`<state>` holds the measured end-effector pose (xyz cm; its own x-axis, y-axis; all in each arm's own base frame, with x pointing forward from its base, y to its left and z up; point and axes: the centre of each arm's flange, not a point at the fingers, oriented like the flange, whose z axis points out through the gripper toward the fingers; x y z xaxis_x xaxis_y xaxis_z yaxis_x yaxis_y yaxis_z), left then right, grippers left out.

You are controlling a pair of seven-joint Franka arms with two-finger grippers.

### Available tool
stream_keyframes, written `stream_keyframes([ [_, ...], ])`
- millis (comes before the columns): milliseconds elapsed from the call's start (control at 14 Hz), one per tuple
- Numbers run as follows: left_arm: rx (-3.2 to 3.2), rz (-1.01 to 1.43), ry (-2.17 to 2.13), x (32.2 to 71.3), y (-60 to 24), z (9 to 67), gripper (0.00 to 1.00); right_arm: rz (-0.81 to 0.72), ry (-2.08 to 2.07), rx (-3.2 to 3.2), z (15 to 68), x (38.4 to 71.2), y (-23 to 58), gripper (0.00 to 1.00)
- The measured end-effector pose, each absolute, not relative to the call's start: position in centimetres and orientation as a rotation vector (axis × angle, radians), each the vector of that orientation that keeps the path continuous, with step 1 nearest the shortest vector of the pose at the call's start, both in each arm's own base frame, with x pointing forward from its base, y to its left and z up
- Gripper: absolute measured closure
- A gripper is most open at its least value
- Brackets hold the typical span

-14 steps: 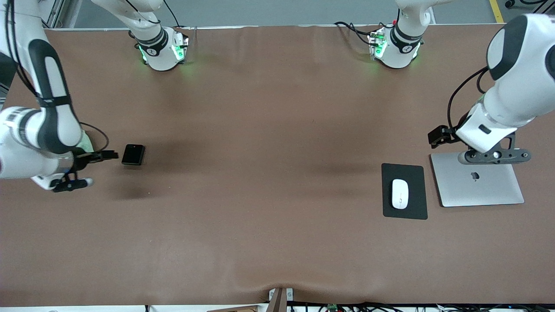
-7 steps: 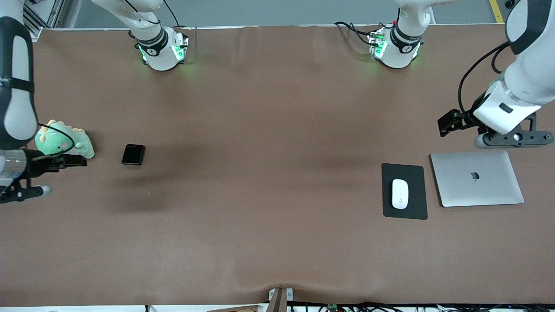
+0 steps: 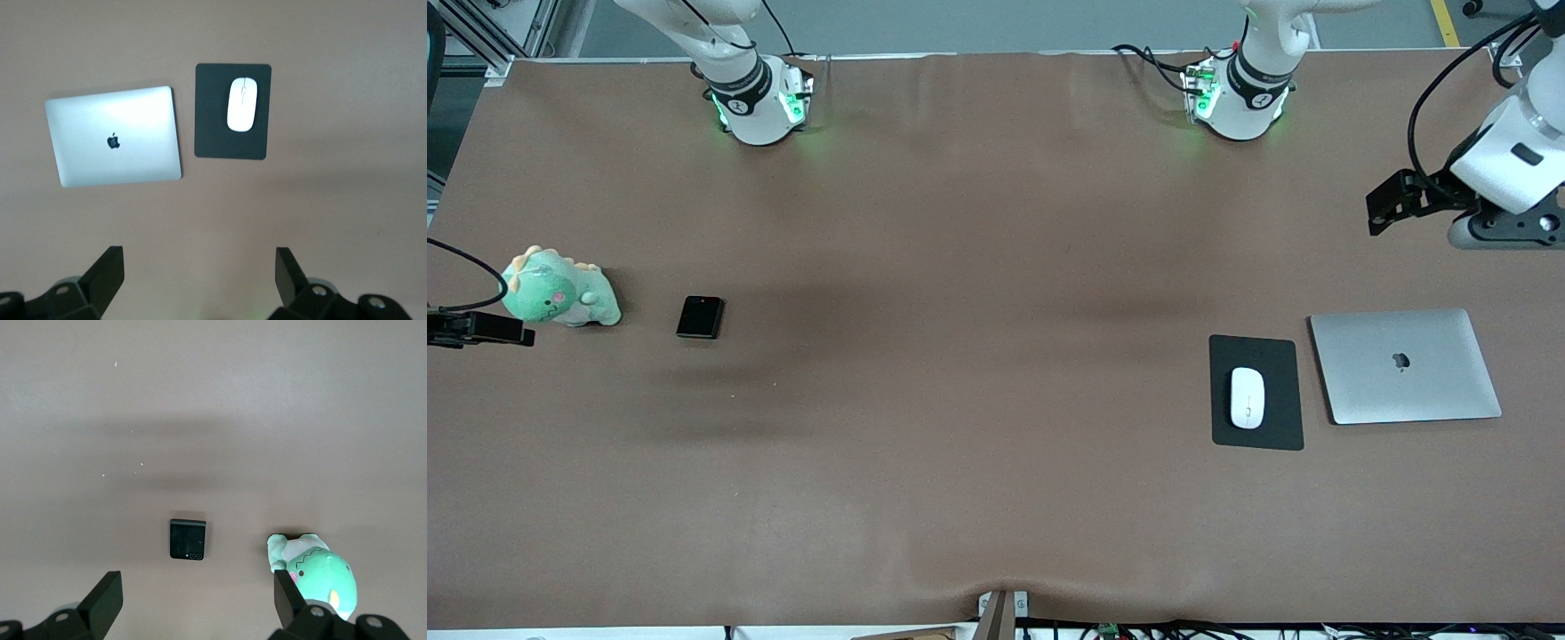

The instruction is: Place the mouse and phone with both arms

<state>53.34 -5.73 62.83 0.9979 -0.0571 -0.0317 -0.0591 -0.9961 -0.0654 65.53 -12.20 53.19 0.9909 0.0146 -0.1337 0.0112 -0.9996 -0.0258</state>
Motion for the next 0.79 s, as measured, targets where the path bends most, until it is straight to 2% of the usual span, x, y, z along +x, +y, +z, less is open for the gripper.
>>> stream_keyframes([
  [357,-3.082,0.076,0.09,51.9,-5.6,64.2,0.0,0.221,-0.088,-3.105,60.2,63.4,-8.9,0.0],
  [571,-3.084,0.13,0.151,51.2,-4.4,65.0,0.0,0.26,-0.032,-3.108,65.5,59.5,-5.3,0.0],
  [786,-3.091,0.134,0.199,51.2,-2.4,65.3,0.0,0.283,0.05,-3.111,66.7,57.6,-4.1,0.0],
])
